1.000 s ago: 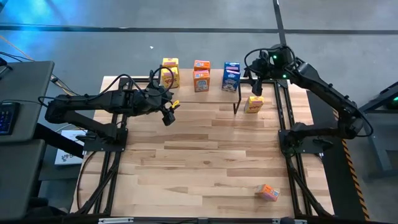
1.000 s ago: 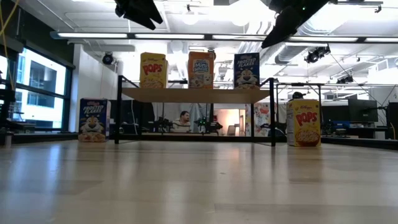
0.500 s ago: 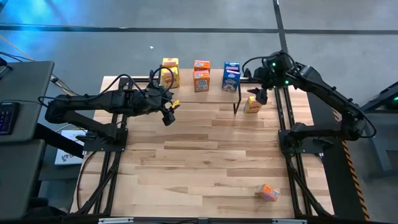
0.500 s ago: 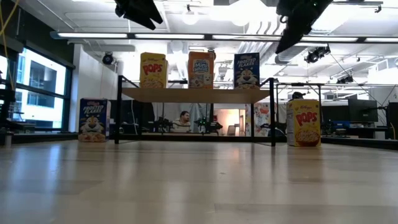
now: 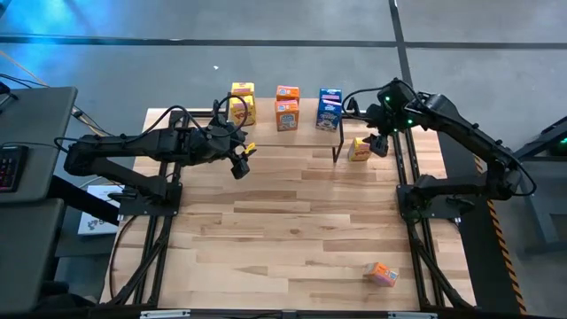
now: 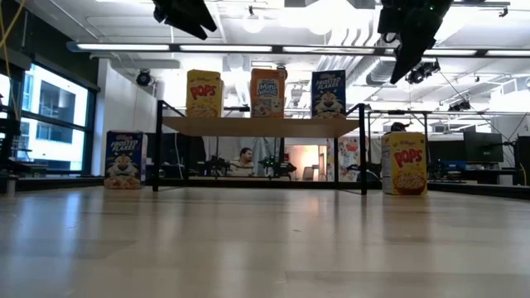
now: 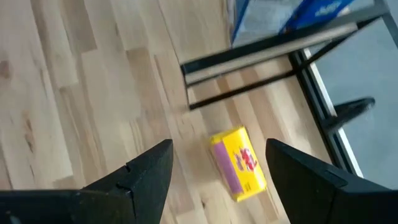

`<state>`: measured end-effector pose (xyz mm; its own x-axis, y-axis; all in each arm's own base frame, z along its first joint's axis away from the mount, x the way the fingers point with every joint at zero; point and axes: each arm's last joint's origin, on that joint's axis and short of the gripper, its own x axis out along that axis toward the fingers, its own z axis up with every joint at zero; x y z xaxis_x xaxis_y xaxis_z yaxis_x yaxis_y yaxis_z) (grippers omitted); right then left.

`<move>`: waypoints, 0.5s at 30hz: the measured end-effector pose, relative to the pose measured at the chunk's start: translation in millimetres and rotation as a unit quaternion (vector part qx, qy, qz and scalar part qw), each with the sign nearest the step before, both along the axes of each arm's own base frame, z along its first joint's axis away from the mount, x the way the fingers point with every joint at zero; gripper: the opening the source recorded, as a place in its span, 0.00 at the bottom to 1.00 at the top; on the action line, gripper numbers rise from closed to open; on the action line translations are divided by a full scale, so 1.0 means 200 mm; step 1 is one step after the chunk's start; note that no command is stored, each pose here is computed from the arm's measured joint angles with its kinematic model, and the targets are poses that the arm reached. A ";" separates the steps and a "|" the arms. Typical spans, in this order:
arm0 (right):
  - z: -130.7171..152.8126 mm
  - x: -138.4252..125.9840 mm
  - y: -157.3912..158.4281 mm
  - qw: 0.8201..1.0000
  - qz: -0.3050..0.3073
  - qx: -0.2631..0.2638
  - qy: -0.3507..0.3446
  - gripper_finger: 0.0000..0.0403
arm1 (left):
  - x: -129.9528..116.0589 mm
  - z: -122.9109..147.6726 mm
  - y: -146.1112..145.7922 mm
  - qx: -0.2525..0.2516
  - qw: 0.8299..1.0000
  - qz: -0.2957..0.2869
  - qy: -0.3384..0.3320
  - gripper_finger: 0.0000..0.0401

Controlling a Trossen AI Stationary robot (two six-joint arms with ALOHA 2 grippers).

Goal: Stack cereal on shelf
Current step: Put the yellow cereal box on the shelf aligned with the other yellow cereal boxes

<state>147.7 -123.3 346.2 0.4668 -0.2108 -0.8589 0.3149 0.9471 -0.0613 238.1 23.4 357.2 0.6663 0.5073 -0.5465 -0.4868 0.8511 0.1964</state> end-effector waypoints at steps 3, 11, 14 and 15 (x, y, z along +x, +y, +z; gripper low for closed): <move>0.00 -0.01 0.00 1.000 -0.011 -0.001 0.010 0.62 | 0.00 0.00 0.00 0.000 1.000 0.000 0.000 0.66; -0.08 -0.01 0.00 0.999 -0.031 0.025 0.030 0.62 | 0.00 0.00 0.00 0.000 1.000 0.000 0.000 0.66; -0.15 -0.01 0.00 0.998 -0.028 0.033 0.052 0.62 | 0.00 0.00 0.00 0.000 1.000 0.000 0.000 0.66; -0.17 -0.01 0.00 0.998 -0.026 0.029 0.056 0.62 | 0.00 0.00 0.00 0.000 1.000 0.000 0.000 0.66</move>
<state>145.4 -123.0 313.1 0.3578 -0.1802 -0.9163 0.3572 0.9330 -0.0440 238.1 23.3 357.2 0.6665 0.5071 -0.5465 -0.4862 0.8514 0.1970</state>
